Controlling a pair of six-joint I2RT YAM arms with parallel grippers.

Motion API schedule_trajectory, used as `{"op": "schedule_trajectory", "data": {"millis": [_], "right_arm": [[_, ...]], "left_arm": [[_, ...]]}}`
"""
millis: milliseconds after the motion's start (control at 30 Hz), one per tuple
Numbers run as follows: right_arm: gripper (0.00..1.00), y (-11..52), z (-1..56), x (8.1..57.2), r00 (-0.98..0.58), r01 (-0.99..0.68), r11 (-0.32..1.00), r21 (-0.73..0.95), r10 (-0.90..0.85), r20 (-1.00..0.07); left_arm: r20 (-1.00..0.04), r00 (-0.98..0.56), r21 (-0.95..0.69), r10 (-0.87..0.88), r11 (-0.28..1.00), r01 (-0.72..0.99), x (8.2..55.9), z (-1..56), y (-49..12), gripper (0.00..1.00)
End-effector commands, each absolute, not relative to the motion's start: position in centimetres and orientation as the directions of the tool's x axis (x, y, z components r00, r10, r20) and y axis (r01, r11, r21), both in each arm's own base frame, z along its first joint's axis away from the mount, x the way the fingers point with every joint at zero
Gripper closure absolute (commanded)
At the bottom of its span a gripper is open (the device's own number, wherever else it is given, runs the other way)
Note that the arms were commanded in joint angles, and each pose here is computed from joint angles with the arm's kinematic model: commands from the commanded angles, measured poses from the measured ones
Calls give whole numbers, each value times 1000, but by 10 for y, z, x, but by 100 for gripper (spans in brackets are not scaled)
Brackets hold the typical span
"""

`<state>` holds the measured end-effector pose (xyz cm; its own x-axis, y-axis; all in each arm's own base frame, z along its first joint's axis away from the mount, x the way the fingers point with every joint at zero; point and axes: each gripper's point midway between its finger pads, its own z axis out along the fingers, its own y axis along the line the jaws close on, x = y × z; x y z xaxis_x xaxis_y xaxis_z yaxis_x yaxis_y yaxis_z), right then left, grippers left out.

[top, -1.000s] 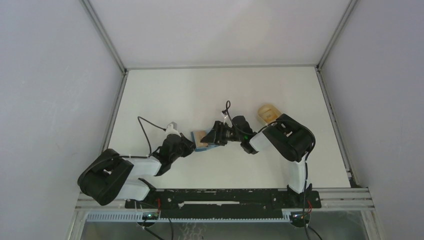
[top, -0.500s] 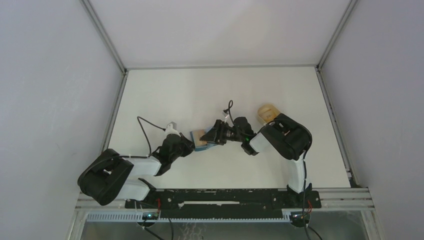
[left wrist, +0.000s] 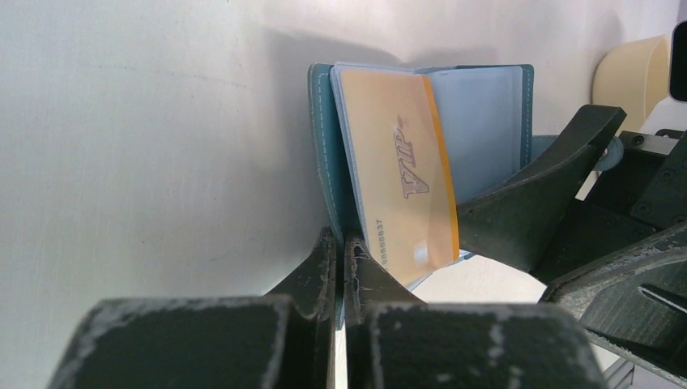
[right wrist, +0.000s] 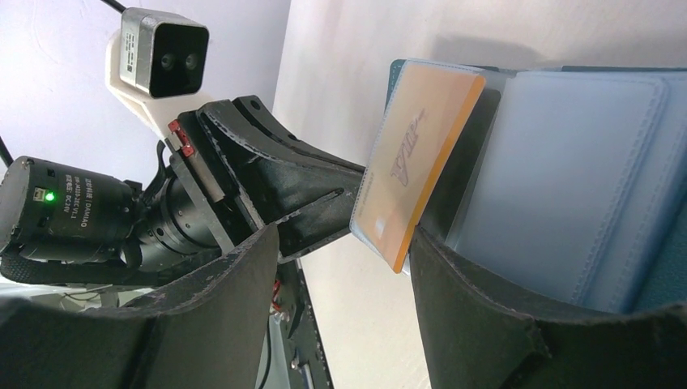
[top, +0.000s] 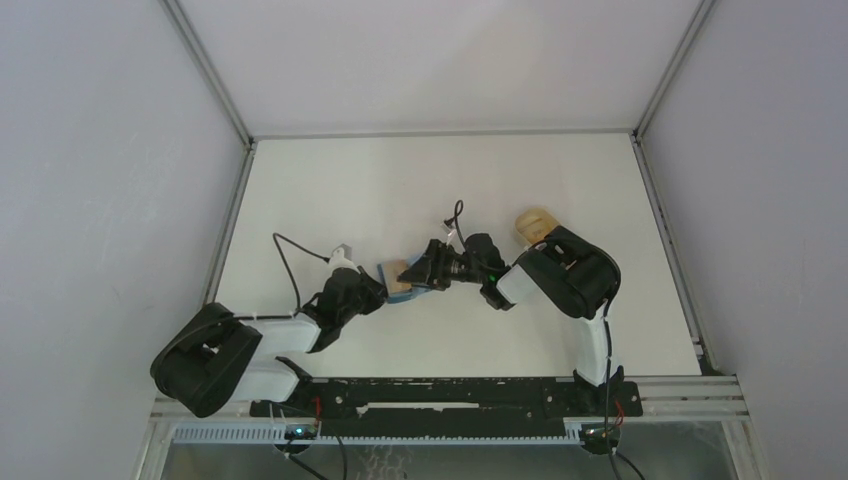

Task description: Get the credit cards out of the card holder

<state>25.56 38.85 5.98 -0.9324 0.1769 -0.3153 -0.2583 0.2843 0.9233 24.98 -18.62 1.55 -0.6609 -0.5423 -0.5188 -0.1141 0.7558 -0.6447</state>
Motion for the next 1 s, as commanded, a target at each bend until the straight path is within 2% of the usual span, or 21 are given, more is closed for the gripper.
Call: {"op": "schedule_trajectory", "data": {"millis": [0,967], "right_arm": [[32,411,107,250,-902,-386,145,911,150,-406],[36,387,116,263,-899,-384,147,911,165,-405]], "left_arm": [[-492,-759,-518,-427,844,-140,218,-20,-169,100],[-504,-752,-501,-425,853,-146,215,-19,-163,100]]}}
